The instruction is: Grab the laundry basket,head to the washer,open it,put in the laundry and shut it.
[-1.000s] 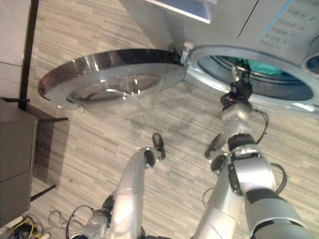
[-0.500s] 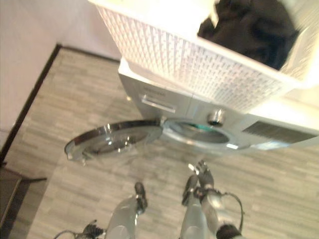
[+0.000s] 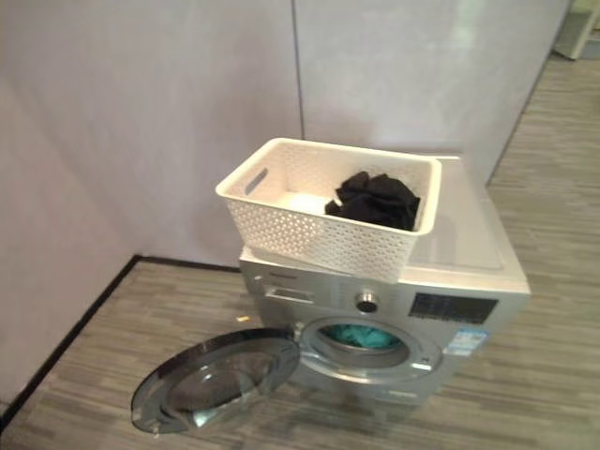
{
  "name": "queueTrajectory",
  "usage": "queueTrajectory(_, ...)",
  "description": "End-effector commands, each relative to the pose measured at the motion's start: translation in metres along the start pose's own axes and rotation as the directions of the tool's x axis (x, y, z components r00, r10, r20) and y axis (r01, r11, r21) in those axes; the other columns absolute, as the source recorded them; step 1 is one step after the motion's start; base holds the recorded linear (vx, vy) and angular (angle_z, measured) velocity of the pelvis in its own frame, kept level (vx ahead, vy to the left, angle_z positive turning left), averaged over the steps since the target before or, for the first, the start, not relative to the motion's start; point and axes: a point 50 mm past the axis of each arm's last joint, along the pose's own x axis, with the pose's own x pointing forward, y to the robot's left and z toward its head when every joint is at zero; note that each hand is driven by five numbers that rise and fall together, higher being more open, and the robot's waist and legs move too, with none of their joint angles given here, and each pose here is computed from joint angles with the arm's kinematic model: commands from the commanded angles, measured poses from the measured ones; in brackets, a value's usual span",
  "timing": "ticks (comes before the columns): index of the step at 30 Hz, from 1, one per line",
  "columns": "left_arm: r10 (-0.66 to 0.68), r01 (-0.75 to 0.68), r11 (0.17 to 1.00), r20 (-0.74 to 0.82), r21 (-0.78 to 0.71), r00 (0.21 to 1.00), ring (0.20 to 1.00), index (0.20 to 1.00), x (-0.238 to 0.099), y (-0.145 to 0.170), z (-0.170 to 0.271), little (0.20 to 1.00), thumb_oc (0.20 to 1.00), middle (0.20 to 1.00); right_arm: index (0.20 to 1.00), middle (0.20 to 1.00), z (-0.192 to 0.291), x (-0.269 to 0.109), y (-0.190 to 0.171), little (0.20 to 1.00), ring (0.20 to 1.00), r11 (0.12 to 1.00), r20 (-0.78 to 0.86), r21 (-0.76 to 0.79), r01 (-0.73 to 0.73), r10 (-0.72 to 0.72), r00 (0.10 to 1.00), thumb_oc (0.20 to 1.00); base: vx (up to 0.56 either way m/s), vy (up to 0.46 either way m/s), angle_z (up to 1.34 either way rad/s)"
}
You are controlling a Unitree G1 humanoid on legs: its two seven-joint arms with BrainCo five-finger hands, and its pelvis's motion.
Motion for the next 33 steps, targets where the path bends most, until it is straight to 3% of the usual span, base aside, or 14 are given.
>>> queueTrajectory(1, -0.008, 0.008, 1.0, -0.01, -0.024, 1.0, 1.0, 1.0, -0.001, 0.008, -0.008, 1.0, 1.0, 1.0, 1.0, 1.0, 0.152, -0.029, -0.011, 1.0, 1.0, 0.964, 0.522, -0.265, -0.007, 0.149, 0.84, 1.0, 0.02, 0.04, -0.06)
queueTrajectory(2, -0.009, 0.009, 1.0, -0.01, -0.023, 1.0, 1.0, 1.0, -0.001, 0.008, -0.008, 1.0, 1.0, 1.0, 1.0, 1.0, 0.151, -0.03, -0.011, 1.0, 1.0, 0.964, 0.521, -0.264, -0.006, 0.148, 0.84, 1.0, 0.0, 0.05, -0.03)
queueTrajectory(4, -0.008, 0.008, 1.0, 0.022, 0.026, 1.0, 1.0, 1.0, -0.001, 0.012, -0.004, 1.0, 1.0, 1.0, 1.0, 1.0, 0.212, -0.079, -0.03, 1.0, 1.0, 0.92, 0.658, -0.39, -0.038, 0.308, 0.687, 1.0, -0.01, 0.051, -0.15)
queueTrajectory(6, -0.111, 0.112, 0.993, -0.022, 0.032, 0.994, 1.0, 1.0, -0.003, 0.002, -0.019, 1.0, 1.0, 1.0, 1.0, 1.0, 0.28, -0.143, -0.073, 1.0, 1.0, 0.871, 0.76, -0.467, 0.157, 0.304, 0.575, 1.0, 0.03, 0.074, -0.16)
queueTrajectory(7, -0.124, 0.123, 0.992, -0.06, -0.027, 0.99, 1.0, 1.0, -0.006, 0.004, -0.031, 1.0, 1.0, 1.0, 1.0, 1.0, 0.326, -0.196, -0.088, 1.0, 1.0, 0.83, 0.849, -0.443, 0.34, 0.268, 0.455, 1.0, 0.03, 0.046, -0.08)
queueTrajectory(9, -0.126, 0.123, 0.992, -0.072, -0.034, 0.989, 1.0, 1.0, -0.006, 0.003, -0.035, 1.0, 1.0, 1.0, 1.0, 1.0, 0.342, -0.216, -0.085, 1.0, 1.0, 0.806, 0.875, -0.435, 0.402, 0.275, 0.398, 1.0, 0.02, 0.024, -0.08)
queueTrajectory(10, -0.133, 0.138, 0.988, -0.073, 0.064, 0.988, 1.0, 1.0, -0.006, 0.001, -0.035, 1.0, 1.0, 1.0, 1.0, 1.0, 0.362, -0.243, -0.076, 1.0, 1.0, 0.794, 0.915, -0.394, 0.463, 0.29, 0.282, 1.0, 0.02, 0.021, -0.03)
queueTrajectory(11, -0.132, 0.137, 0.988, -0.072, 0.065, 0.989, 1.0, 1.0, -0.006, 0.001, -0.035, 1.0, 1.0, 1.0, 1.0, 1.0, 0.362, -0.243, -0.076, 1.0, 1.0, 0.794, 0.915, -0.394, 0.463, 0.29, 0.281, 1.0, -0.01, 0.015, -0.05)
queueTrajectory(12, -0.158, 0.171, 0.97, -0.088, 0.172, 0.984, 1.0, 1.0, -0.007, -0.002, -0.035, 1.0, 1.0, 1.0, 1.0, 1.0, 0.377, -0.261, -0.053, 1.0, 1.0, 0.805, 0.918, -0.396, 0.441, 0.359, 0.169, 1.0, -0.02, 0.0, -0.06)
queueTrajectory(16, -0.155, 0.174, 0.962, -0.107, 0.21, 0.982, 1.0, 1.0, -0.006, 0.003, -0.036, 1.0, 1.0, 1.0, 1.0, 1.0, 0.391, -0.275, -0.026, 1.0, 1.0, 0.764, 0.897, -0.427, 0.484, 0.427, 0.117, 1.0, 0.0, -0.019, 0.01)
queueTrajectory(20, -0.119, 0.138, 0.962, -0.094, 0.236, 0.988, 1.0, 1.0, -0.003, 0.014, -0.021, 1.0, 1.0, 1.0, 1.0, 1.0, 0.415, -0.285, 0.02, 1.0, 1.0, 0.525, 0.836, -0.491, 0.695, 0.51, 0.205, 1.0, -0.02, -0.022, 0.19)
queueTrajectory(25, -0.063, 0.083, 0.971, -0.095, 0.225, 0.993, 1.0, 1.0, -0.002, 0.027, -0.015, 1.0, 1.0, 1.0, 1.0, 1.0, 0.435, -0.293, 0.065, 1.0, 1.0, 0.402, 0.82, -0.445, 0.8, 0.543, 0.183, 1.0, 0.0, -0.012, 0.32)
queueTrajectory(27, -0.03, 0.053, 0.93, -0.069, 0.364, 0.997, 1.0, 1.0, -0.001, 0.037, -0.008, 1.0, 1.0, 1.0, 1.0, 1.0, 0.441, -0.302, 0.096, 1.0, 1.0, 0.291, 0.782, -0.42, 0.86, 0.597, 0.18, 1.0, 0.0, -0.029, 0.16)
queueTrajectory(33, -0.064, 0.104, 0.942, -0.134, 0.32, 0.989, 1.0, 1.0, -0.004, 0.026, -0.025, 1.0, 1.0, 1.0, 1.0, 1.0, 0.451, -0.314, 0.145, 1.0, 1.0, 0.169, 0.717, -0.423, 0.89, 0.663, 0.215, 1.0, 0.03, -0.015, 0.16)
